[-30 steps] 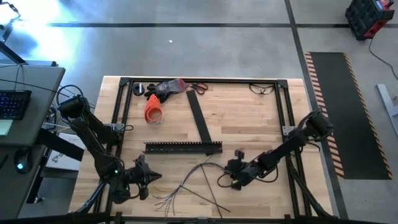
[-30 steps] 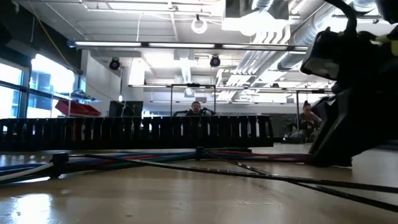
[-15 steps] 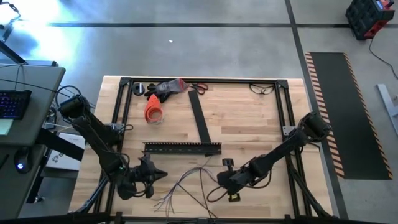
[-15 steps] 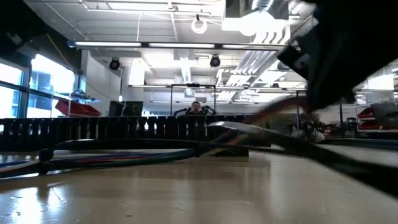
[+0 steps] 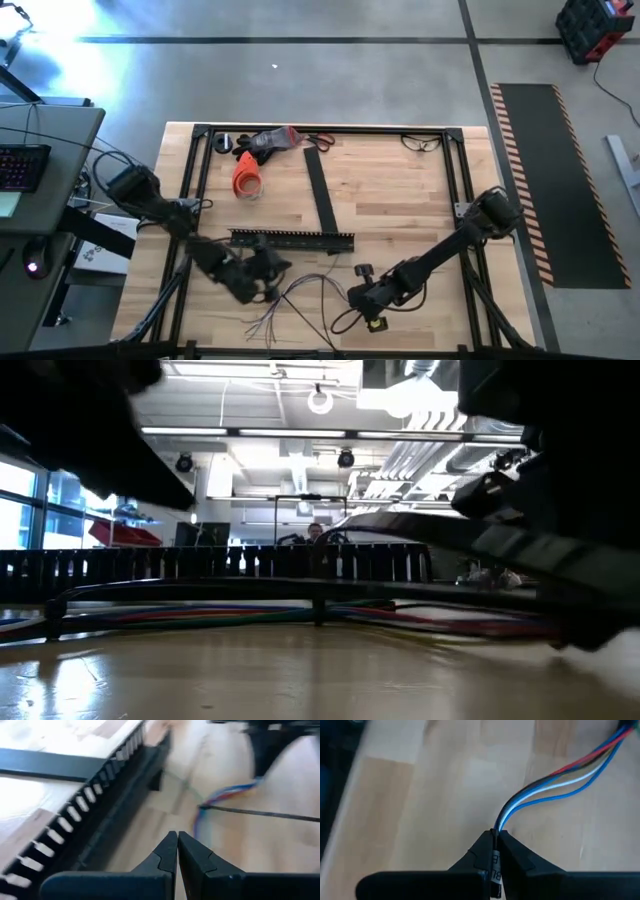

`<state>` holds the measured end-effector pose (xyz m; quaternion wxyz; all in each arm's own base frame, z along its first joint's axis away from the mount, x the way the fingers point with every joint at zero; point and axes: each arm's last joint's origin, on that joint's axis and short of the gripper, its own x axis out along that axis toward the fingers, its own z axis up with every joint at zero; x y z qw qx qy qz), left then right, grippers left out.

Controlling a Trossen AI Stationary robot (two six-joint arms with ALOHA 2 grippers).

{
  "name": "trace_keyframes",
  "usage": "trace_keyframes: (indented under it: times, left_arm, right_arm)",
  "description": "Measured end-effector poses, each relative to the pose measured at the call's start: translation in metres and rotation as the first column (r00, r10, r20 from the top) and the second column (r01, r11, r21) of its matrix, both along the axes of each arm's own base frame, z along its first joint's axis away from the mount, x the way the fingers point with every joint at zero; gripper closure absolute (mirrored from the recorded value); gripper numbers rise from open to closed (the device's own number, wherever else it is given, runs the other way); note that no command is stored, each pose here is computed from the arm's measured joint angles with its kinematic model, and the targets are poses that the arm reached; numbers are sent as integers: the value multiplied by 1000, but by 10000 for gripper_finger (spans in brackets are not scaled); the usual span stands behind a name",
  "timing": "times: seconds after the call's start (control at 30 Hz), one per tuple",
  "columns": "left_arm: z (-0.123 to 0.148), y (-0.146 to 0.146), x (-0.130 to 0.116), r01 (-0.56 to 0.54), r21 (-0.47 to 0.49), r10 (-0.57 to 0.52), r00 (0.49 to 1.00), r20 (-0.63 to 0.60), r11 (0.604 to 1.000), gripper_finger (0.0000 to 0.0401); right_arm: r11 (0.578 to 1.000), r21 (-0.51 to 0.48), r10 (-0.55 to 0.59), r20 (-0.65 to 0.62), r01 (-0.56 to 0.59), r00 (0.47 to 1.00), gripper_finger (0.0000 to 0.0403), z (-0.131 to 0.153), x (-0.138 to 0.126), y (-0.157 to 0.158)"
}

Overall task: Ziptie cables
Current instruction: Put the zip-tied cables in the cable duct

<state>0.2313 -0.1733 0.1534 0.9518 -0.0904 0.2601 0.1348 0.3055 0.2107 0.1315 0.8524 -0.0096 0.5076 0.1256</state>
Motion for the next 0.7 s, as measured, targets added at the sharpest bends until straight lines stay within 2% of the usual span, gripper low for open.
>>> trace_keyframes:
  times: [0.17, 0.4, 0.53, 0.7]
  left_arm:
    - [-20, 23, 25, -66, 0, 66, 996, -53, 998, 401]
    - [-49, 44, 55, -40, 29, 42, 998, -56, 999, 401]
    - [-53, 52, 68, -25, 22, 25, 1000, 5, 999, 401]
    - [-52, 55, 72, 7, 1, -7, 1000, 23, 1000, 401]
  right_arm:
    - [1000, -3, -2, 15, 3, 1000, 401, -2, 2, 1]
    - [1000, 15, -15, 50, 15, 999, 401, 0, 4, 2]
    - [999, 30, -21, 54, 20, 998, 401, 0, 1, 8]
    - [998, 55, -12, 66, 8, 998, 401, 1, -6, 21]
